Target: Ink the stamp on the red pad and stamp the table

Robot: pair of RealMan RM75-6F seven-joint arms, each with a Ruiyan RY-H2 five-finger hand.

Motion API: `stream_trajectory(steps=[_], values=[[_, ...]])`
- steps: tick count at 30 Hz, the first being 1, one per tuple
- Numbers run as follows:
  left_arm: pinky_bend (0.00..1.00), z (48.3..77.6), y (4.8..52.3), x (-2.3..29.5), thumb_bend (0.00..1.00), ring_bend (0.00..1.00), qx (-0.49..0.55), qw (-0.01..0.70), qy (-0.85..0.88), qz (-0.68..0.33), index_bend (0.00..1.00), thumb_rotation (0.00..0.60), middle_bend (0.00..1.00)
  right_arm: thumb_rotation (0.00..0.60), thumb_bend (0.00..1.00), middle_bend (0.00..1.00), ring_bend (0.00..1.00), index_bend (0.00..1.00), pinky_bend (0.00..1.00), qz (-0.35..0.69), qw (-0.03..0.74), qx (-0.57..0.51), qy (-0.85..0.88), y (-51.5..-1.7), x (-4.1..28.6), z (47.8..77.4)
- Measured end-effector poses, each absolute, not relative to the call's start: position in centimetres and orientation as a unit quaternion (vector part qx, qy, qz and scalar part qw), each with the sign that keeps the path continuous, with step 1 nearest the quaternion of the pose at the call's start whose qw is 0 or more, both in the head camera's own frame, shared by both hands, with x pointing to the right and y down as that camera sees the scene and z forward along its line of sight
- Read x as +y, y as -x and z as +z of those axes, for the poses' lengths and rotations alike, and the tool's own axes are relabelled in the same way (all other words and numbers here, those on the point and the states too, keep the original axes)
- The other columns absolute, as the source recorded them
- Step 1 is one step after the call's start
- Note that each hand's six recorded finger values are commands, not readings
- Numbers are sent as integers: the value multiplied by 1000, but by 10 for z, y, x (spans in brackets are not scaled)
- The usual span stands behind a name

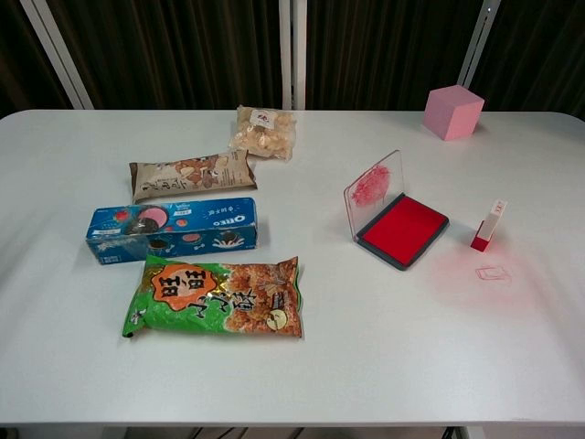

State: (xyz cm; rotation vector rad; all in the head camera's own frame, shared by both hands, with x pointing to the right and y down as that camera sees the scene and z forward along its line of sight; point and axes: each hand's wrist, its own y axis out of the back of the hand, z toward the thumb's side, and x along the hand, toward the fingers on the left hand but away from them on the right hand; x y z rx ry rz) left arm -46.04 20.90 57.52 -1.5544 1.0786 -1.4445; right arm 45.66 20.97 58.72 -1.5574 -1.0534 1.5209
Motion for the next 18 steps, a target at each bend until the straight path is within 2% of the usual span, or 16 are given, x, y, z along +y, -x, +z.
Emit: stream_trajectory(steps=[10,18], values=[[206,576,456,211,166,118,418,373,608,-562,90,204,118,600,127,0,0,0,0,586,357,-408,602,-460,208,586],[206,577,457,209,167,118,418,373,607,-564,90,205,118,600,127,0,0,0,0,594,379,-386,595,-459,195,587]])
